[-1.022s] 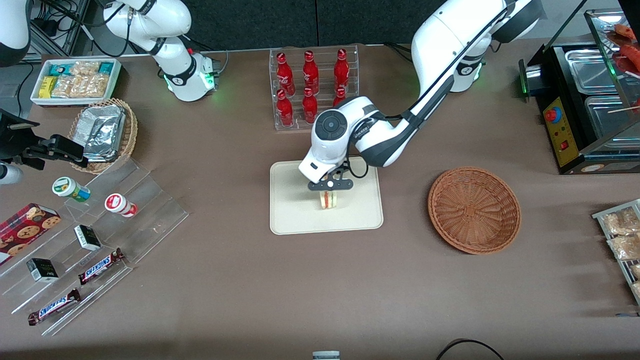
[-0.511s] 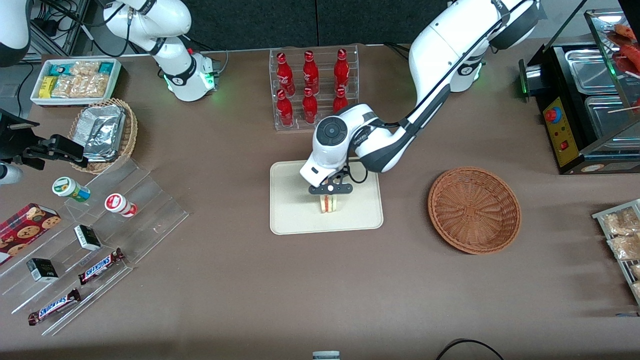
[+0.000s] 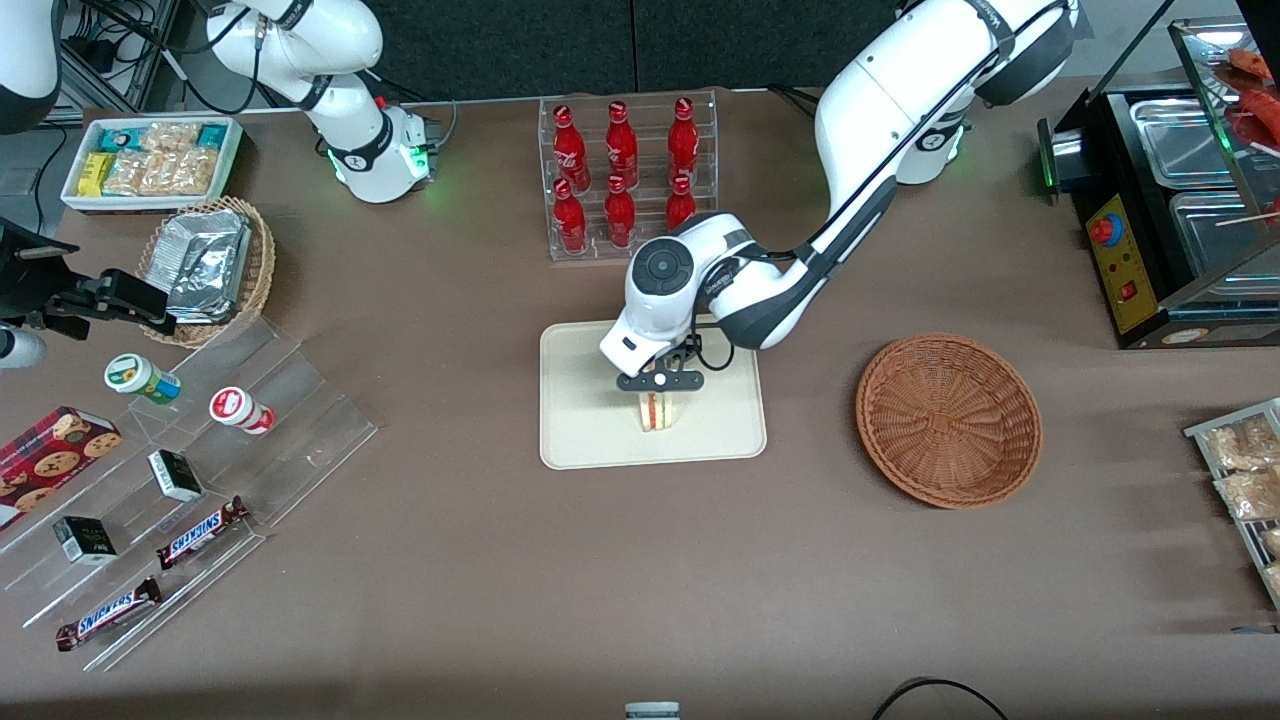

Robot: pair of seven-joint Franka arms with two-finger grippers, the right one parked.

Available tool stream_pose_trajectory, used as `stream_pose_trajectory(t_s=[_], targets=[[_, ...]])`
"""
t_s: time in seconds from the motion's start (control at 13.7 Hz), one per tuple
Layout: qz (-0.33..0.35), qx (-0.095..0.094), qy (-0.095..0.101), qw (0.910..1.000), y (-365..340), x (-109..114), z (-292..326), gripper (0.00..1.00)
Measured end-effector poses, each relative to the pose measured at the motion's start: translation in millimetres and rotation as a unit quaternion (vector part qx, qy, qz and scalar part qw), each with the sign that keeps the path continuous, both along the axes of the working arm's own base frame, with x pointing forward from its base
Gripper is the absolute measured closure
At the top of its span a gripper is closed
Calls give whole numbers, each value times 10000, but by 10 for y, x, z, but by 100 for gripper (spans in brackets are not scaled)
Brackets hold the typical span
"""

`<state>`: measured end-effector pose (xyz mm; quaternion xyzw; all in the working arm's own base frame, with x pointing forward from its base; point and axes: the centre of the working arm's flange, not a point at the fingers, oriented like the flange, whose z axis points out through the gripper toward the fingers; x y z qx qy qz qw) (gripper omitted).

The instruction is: Place sandwich from basket to tray

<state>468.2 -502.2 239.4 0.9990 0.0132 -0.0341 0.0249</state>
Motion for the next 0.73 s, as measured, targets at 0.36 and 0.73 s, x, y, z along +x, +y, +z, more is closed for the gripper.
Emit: stream_pose_trajectory(t_s=[0.36,0.73], targets=[[345,275,137,9989,90,61,467,0],[995,481,127,9938,632,169,1782,0]])
